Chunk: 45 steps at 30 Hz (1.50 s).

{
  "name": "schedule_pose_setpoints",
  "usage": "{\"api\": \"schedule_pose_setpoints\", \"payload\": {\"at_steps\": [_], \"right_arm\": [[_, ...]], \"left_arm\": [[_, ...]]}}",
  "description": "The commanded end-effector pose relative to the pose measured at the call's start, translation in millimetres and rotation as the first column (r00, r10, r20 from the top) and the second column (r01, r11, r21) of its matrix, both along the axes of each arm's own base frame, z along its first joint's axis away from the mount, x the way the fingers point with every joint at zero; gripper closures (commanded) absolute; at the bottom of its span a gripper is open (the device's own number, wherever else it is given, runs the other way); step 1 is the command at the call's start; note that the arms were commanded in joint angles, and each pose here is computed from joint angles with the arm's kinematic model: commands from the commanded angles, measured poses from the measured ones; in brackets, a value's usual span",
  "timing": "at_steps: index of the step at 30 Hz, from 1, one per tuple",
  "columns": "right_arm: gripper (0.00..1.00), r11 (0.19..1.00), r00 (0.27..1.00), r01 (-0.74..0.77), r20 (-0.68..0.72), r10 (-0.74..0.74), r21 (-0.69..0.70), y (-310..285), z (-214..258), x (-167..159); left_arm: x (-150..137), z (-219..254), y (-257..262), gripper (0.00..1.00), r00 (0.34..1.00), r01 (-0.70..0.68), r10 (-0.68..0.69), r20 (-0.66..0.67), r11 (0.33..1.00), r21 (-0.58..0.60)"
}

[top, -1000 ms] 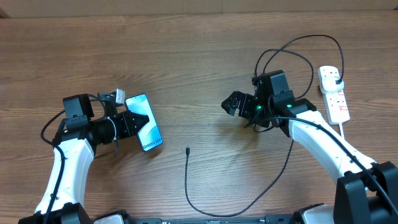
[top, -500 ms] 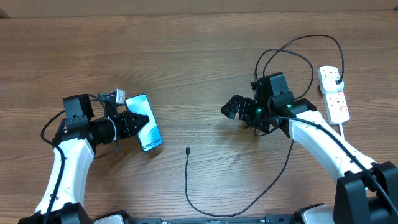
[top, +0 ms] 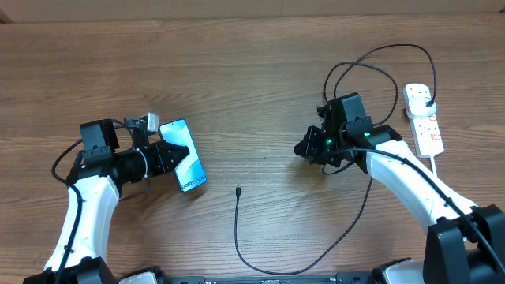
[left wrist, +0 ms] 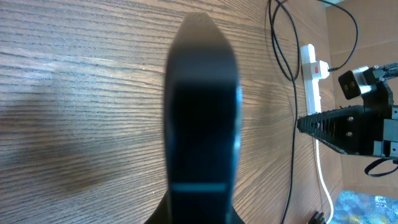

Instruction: Plug charger to phone and switch on socket

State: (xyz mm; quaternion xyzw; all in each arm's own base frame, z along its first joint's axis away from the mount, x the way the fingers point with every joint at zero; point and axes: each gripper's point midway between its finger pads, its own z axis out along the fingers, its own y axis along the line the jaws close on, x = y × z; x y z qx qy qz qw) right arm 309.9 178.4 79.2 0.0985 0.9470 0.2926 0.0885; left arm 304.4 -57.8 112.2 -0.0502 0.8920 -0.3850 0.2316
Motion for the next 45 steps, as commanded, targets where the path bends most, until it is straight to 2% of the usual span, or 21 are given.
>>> {"api": "schedule_pose_setpoints", "payload": {"at_steps": [1, 6, 13, 16, 19, 24, 36, 45], "right_arm": [[0.96, 0.999, 1.0, -0.028, 0.007, 0.028, 0.043, 8, 5, -1], [0.96, 0.995, 0.999, -0.052, 0.005, 0.052, 0.09, 16, 10, -3], [0.76, 0.989, 0.994, -0.107, 0.011, 0.106, 0.098, 33, 11, -13], [0.64, 0.985, 0.99, -0.14, 0.033, 0.138, 0.1, 44, 13, -16], [0.59, 0.98, 0.985, -0.171, 0.052, 0.167, 0.099, 56, 15, -20], [0.58, 0.977, 0.974, -0.209, 0.096, 0.205, 0.033, 73, 11, -27], [0.55, 0.97, 0.966, -0.159, 0.176, 0.191, -0.181, 98, -1, -45], [0.54, 0.965, 0.951, -0.112, 0.257, 0.173, -0.238, 119, 2, -57]], "left_arm": [[0, 11, -3, 0.96, 0.998, 0.028, -0.027, 0.055, 1.0, -0.013], [0, 12, -3, 0.96, 0.998, 0.028, -0.027, 0.055, 1.0, -0.014], [-1, 12, -4, 0.96, 0.998, 0.03, -0.029, 0.057, 0.999, -0.017], [-1, 12, -4, 0.96, 0.998, 0.03, -0.029, 0.057, 0.999, -0.017], [-1, 12, -4, 0.96, 0.998, 0.03, -0.029, 0.057, 0.999, -0.017], [-1, 12, -4, 0.96, 0.998, 0.03, -0.029, 0.056, 0.999, -0.017], [-1, 12, -4, 0.96, 0.998, 0.029, -0.028, 0.056, 0.999, -0.017], [-1, 12, -4, 0.96, 0.998, 0.029, -0.028, 0.057, 0.999, -0.017]]}}
